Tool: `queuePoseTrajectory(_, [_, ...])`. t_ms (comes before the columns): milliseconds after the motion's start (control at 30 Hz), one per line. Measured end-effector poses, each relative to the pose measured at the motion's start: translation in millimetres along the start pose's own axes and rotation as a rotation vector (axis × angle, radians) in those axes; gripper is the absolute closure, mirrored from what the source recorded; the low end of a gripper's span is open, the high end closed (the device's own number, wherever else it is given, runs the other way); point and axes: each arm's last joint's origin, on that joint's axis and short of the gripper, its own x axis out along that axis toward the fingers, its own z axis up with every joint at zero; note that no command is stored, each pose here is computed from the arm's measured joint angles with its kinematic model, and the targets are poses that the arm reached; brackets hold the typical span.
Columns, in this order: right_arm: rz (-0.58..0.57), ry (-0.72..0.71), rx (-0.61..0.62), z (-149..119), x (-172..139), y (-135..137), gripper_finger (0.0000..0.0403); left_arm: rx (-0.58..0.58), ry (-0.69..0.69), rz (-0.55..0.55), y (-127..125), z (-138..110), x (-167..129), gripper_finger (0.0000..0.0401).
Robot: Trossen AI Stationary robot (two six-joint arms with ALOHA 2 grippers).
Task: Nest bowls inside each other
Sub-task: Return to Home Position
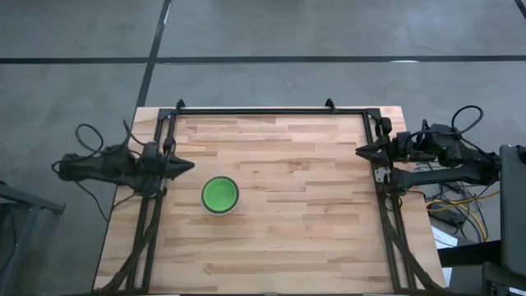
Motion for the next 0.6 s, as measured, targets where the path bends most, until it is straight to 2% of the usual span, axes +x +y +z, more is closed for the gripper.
queuePoseTrajectory(367, [0.000, 0.000, 0.000, 0, 0, 0, 0.0369, -0.060, 0.024, 0.006, 7, -26, -5, 0.0387])
queuePoseTrajectory(600, [0.000, 0.000, 0.000, 0, 0, 0, 0.0369, -0.057, 0.044, 0.011, 10, -42, -4, 0.0387])
